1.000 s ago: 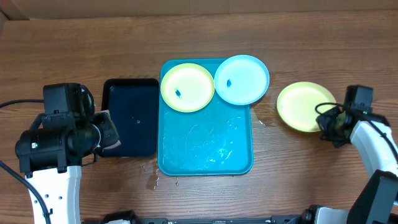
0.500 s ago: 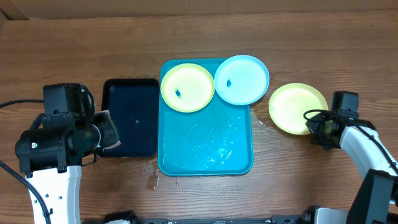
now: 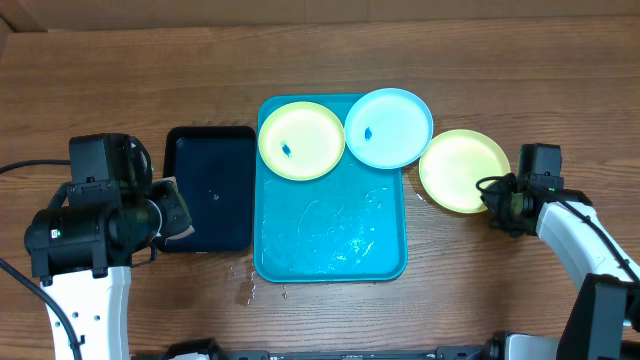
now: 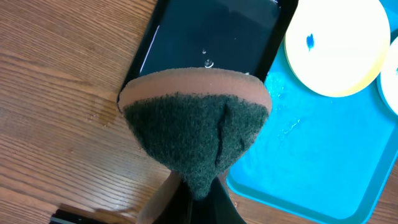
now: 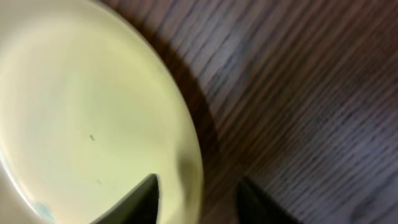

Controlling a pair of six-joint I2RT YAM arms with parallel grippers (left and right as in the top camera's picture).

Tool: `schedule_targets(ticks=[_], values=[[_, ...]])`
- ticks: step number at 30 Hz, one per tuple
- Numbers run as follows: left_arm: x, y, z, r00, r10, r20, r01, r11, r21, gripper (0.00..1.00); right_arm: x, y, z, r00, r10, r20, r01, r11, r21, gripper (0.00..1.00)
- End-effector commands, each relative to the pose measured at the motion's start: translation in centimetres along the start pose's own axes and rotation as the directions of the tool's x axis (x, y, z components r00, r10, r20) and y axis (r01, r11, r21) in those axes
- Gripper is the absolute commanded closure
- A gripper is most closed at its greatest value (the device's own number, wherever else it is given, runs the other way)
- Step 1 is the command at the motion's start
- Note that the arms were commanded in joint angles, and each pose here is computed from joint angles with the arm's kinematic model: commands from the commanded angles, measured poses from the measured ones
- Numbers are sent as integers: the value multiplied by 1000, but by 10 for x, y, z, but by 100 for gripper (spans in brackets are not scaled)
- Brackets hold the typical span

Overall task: Clean dirty plates on tray and stack at the side
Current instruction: 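Release the yellow plate and raise the right gripper toward the blue plate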

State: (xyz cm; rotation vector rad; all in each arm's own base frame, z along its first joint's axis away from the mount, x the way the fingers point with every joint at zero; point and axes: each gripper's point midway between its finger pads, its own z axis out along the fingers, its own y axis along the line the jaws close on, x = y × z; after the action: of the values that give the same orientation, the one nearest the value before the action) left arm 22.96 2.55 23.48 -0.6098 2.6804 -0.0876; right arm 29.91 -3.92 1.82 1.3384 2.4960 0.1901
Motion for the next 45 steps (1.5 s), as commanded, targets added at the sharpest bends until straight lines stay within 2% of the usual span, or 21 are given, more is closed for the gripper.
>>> schedule_targets(ticks=[1, 2, 3, 8, 15, 18, 20, 25, 26, 27, 30, 32, 38, 44, 45], values=[[-3, 1, 0, 1000, -19, 9, 19, 1000, -5, 96, 4, 0, -1, 994, -111, -6, 111, 994, -1, 40], [-3, 1, 0, 1000, -19, 9, 19, 1000, -4, 96, 2, 3, -2, 987, -158, 2, 158, 987, -9, 32], [-3, 1, 0, 1000, -19, 9, 19, 1000, -4, 96, 0, 8, -4, 979, -203, 3, 203, 979, -25, 28], [-7, -2, -1, 1000, -16, 26, 15, 1000, 9, 96, -8, 52, -39, 951, -307, -30, 299, 943, -146, 27], [-16, -5, 3, 999, -15, 45, 14, 1000, 16, 96, 2, 130, -106, 879, -477, 12, 456, 832, -314, 30], [-16, -5, 9, 1000, -14, 22, 13, 1000, 8, 96, 25, 158, -114, 833, -550, 58, 531, 765, -365, 41], [-15, -4, 13, 1000, -14, 1, 14, 1000, 1, 96, 40, 173, -114, 805, -587, 85, 572, 729, -377, 43], [-12, -10, 24, 998, 29, -53, -28, 999, 21, 96, 59, 194, -105, 746, -642, 177, 661, 682, -312, 43], [-12, -14, 25, 997, 51, -63, -48, 998, 43, 96, 62, 197, -102, 736, -650, 190, 675, 677, -294, 41], [-11, -17, 27, 995, 69, -70, -65, 996, 60, 96, 63, 199, -98, 726, -657, 203, 686, 676, -268, 35], [-10, -22, 31, 991, 101, -88, -93, 991, 92, 96, 60, 202, -85, 709, -665, 235, 705, 682, -196, 29], [-10, -22, 33, 990, 100, -98, -92, 992, 90, 96, 57, 202, -75, 708, -665, 237, 705, 689, -170, 25], [-9, -26, 36, 987, 111, -116, -98, 989, 111, 96, 34, 198, -38, 718, -648, 255, 681, 729, -66, 23], [-9, -28, 37, 986, 119, -114, -106, 988, 113, 96, 8, 194, -21, 751, -604, 266, 637, 769, -52, 25], [-9, -28, 37, 986, 119, -115, -106, 988, 113, 96, 1, 193, -17, 760, -590, 272, 624, 780, -52, 28]])
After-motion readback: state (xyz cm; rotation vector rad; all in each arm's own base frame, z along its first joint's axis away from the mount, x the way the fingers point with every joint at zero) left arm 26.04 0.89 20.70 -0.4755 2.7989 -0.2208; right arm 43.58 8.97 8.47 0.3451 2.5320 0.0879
